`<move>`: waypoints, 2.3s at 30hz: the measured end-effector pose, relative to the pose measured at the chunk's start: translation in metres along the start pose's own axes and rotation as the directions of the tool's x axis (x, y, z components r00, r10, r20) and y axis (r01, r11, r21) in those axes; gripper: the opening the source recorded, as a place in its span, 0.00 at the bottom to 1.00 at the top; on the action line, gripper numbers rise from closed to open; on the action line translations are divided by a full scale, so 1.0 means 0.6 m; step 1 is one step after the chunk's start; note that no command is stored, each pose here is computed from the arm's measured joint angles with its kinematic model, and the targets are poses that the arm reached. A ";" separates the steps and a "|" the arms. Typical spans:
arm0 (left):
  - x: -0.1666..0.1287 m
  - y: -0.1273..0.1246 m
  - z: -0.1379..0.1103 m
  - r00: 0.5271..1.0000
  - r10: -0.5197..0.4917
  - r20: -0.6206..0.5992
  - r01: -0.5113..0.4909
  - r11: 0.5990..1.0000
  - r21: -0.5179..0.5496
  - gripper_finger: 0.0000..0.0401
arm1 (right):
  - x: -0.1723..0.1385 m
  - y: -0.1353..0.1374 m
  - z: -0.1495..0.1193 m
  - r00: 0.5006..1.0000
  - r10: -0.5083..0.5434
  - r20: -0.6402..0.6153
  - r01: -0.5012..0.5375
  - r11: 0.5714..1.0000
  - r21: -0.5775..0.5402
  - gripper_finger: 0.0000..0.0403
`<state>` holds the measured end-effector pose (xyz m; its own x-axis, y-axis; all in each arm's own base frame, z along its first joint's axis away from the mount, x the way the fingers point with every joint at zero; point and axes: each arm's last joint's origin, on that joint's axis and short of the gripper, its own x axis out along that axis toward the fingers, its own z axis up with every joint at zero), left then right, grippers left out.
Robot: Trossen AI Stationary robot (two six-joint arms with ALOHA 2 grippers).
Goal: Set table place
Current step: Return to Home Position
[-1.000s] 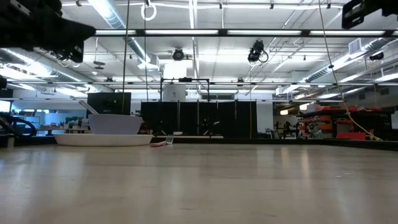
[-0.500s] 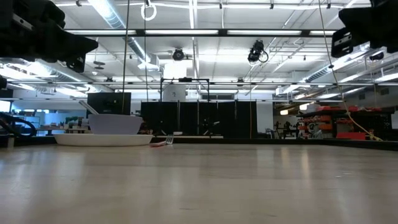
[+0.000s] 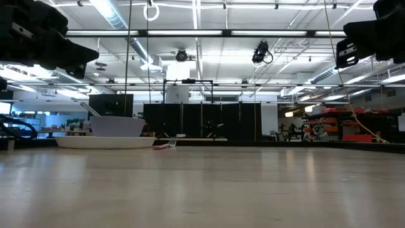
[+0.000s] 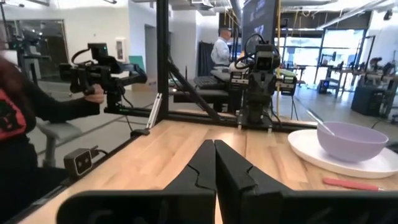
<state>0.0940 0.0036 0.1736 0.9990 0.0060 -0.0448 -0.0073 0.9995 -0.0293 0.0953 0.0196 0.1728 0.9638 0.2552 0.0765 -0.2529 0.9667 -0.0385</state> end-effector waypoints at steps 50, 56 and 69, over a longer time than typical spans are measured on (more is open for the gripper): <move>-0.001 0.000 0.000 1.000 -0.002 0.003 0.002 0.999 -0.039 0.09 | 0.000 0.000 0.001 1.000 0.000 0.000 0.000 1.000 -0.023 0.04; 0.000 -0.003 0.000 1.000 -0.023 0.003 0.023 0.999 -0.038 0.07 | 0.000 0.000 0.001 1.000 0.000 0.000 0.000 1.000 -0.022 0.04; 0.000 -0.006 0.001 0.999 -0.037 0.012 0.038 0.999 -0.037 0.10 | 0.000 0.000 0.001 1.000 0.000 0.001 0.000 1.000 -0.022 0.05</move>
<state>0.0943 0.0002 0.1743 0.9990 -0.0309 -0.0316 0.0287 0.9973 -0.0680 0.0952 0.0196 0.1732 0.9637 0.2555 0.0773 -0.2512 0.9660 -0.0609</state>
